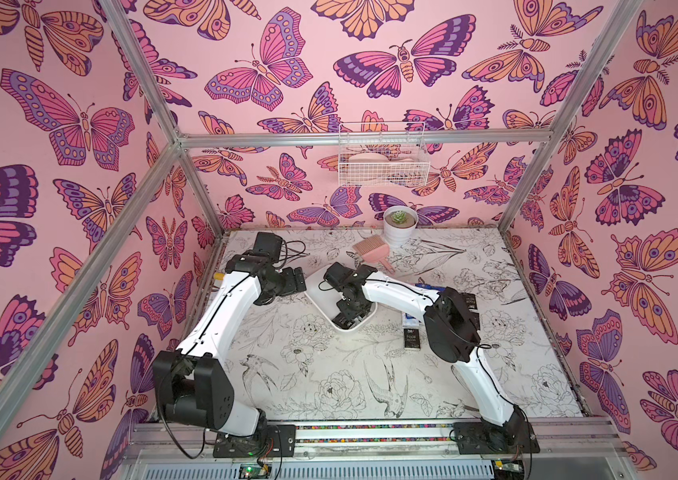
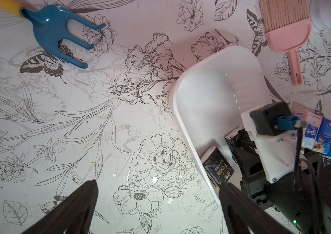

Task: Take the pocket tissues out of the storage box
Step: Pick up the pocket tissues from the storage box, then place the pocket tissues at the center of the board.

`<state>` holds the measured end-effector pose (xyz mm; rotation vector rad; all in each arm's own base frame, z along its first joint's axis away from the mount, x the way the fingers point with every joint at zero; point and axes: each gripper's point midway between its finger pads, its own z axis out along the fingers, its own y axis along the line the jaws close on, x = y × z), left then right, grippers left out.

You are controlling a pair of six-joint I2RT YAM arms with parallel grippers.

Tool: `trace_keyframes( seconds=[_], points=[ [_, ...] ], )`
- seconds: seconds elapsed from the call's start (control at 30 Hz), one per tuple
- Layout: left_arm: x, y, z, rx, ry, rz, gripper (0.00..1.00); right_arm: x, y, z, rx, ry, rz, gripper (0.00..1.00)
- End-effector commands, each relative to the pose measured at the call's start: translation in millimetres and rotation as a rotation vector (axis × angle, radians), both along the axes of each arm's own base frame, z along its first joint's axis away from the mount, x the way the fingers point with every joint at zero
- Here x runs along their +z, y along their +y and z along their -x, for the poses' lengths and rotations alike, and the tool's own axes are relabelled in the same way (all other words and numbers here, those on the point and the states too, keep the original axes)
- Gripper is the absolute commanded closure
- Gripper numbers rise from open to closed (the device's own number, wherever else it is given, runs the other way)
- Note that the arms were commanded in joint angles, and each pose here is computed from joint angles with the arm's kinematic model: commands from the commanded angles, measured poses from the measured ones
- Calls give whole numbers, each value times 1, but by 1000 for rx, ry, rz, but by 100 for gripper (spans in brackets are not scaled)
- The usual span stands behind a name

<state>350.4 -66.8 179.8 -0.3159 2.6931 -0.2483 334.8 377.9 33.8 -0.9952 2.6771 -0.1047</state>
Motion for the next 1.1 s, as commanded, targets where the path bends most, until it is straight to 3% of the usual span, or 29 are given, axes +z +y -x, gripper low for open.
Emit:
trace_keyframes(
  seconds=[0.0, 0.3, 0.53, 0.73, 0.9, 1.07],
  points=[
    [4, 5, 6, 10, -11, -4, 0, -4, -3, 0, -19, 2, 14, 84],
    [7, 7, 6, 15, -22, -2, 0, 63, 9, -13, -52, -72, -194, 100],
    [9, 9, 6, 18, -27, -5, 0, 101, 1, -3, -70, -68, -305, 100],
    [17, 9, 3, 10, -48, 0, 0, 120, -87, 9, -239, -98, -281, 100],
    [21, 4, -2, 2, -56, 20, 0, 93, -187, 35, -481, -58, -261, 100],
    [22, -1, -8, -5, -53, 36, 0, 63, -237, 67, -640, -12, -289, 99]
  ],
)
